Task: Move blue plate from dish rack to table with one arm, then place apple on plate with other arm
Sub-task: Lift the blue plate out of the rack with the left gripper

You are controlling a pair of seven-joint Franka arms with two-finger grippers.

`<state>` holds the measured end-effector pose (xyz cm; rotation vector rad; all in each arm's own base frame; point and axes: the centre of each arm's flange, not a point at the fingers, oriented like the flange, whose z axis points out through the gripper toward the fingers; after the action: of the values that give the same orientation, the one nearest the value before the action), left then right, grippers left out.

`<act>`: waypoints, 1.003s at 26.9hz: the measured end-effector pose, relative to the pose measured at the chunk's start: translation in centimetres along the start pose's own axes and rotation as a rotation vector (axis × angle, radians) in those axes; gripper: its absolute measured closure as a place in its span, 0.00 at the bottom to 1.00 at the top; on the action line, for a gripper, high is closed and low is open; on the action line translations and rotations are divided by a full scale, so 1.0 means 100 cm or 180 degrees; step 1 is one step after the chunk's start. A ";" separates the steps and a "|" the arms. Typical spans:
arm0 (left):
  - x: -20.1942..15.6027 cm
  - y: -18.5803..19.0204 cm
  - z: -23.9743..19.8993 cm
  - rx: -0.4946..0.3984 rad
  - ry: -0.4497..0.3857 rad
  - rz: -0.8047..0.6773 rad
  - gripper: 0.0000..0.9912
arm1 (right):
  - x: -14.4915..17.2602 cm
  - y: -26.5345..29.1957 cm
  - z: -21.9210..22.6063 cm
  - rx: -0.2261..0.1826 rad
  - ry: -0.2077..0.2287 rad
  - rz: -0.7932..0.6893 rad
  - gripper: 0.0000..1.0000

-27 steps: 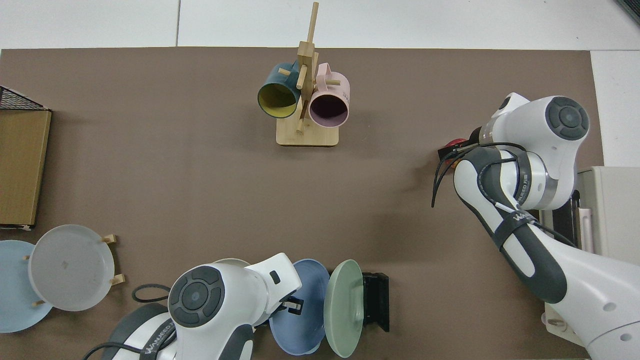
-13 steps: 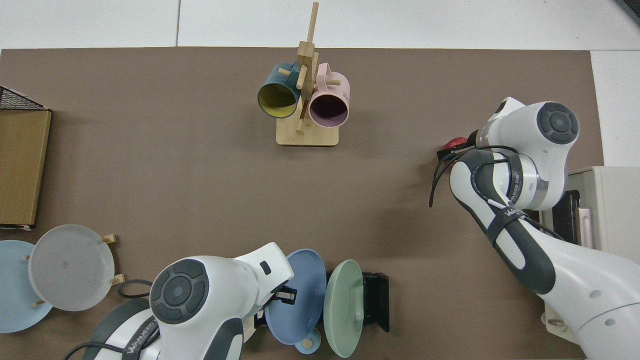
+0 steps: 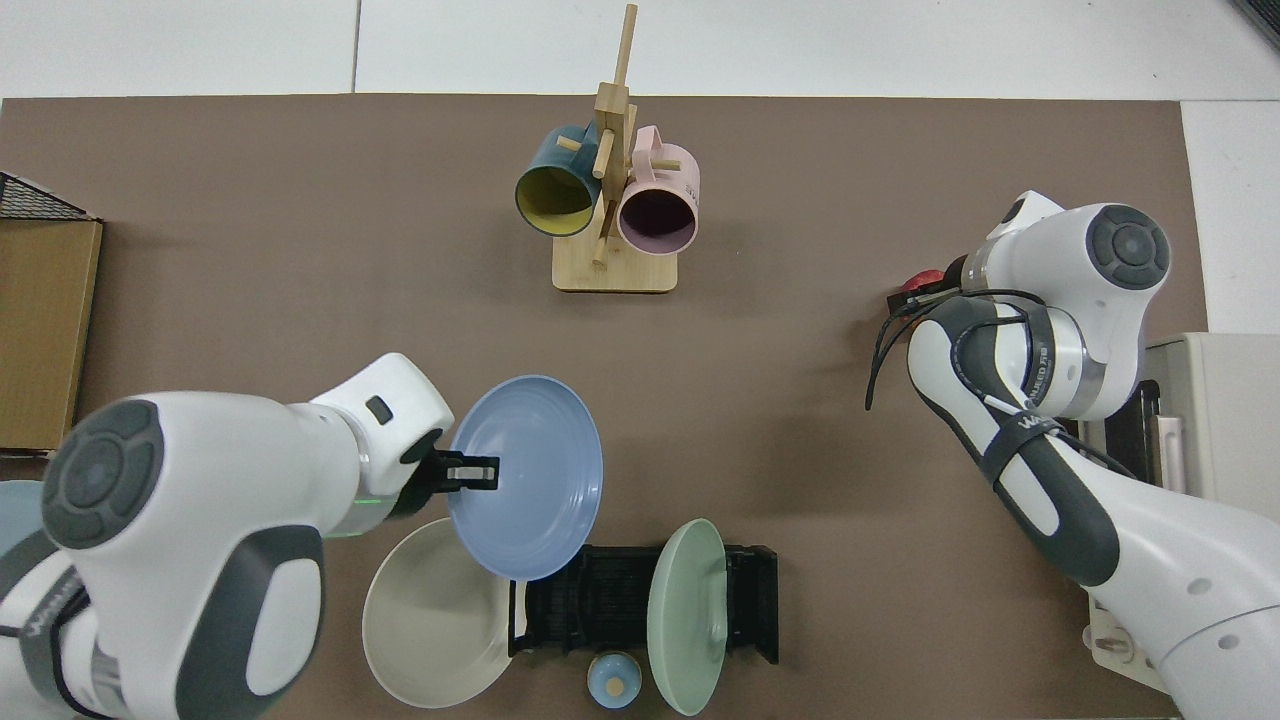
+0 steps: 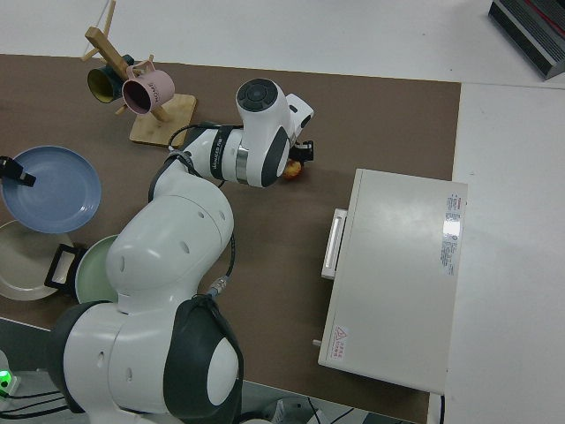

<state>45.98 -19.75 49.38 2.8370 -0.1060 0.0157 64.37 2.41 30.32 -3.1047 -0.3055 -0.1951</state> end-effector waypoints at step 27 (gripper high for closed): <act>0.112 -0.092 0.136 -0.1256 -0.0266 -0.0473 0.86 | -0.030 0.047 -0.160 0.0189 -0.0036 0.0295 0.29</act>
<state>57.87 -15.85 33.95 2.4436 0.0767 -0.1405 60.36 -3.19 45.84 -3.0535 -0.1637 -0.1640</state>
